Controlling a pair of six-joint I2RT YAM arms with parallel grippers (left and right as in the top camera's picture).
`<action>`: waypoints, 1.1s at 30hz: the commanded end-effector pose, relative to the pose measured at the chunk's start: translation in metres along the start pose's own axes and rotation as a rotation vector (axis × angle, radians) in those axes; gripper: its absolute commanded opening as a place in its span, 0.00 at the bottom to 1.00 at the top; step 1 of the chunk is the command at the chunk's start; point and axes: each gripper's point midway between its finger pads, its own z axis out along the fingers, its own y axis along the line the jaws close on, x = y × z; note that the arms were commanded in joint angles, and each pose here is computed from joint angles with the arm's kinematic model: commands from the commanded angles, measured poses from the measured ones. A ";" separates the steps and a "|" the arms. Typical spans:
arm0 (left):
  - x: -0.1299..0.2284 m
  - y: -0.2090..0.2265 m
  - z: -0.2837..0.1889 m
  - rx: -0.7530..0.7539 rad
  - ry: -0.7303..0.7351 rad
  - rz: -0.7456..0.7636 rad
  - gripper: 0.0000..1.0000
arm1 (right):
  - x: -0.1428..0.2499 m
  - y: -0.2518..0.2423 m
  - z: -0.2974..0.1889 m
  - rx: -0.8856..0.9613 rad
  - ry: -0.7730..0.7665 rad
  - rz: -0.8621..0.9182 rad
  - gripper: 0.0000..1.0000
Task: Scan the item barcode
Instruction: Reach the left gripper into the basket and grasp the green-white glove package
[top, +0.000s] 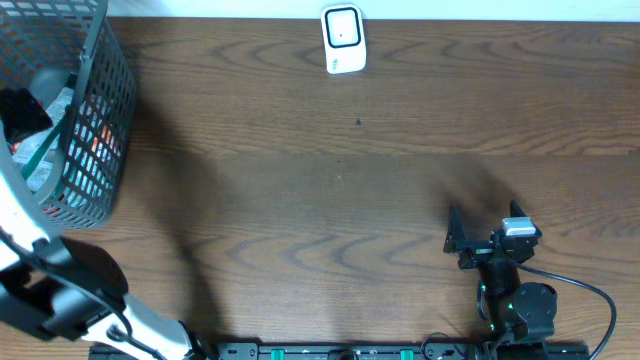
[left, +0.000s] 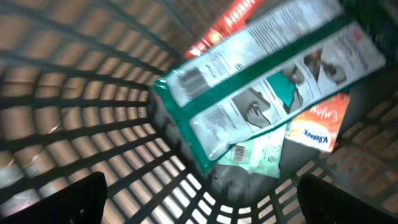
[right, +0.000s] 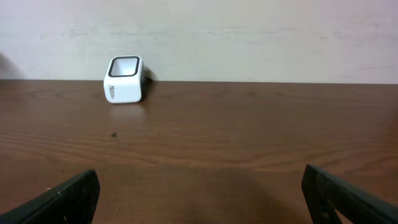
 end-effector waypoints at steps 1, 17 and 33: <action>0.002 -0.015 0.021 0.069 0.046 0.090 0.98 | 0.000 -0.002 0.000 0.008 0.000 -0.014 0.99; 0.039 -0.046 0.127 0.129 0.296 0.245 0.98 | 0.000 -0.002 0.000 0.008 0.000 -0.014 0.99; 0.036 -0.050 0.158 0.124 0.288 0.243 0.79 | 0.000 -0.002 0.000 0.008 0.000 -0.014 0.99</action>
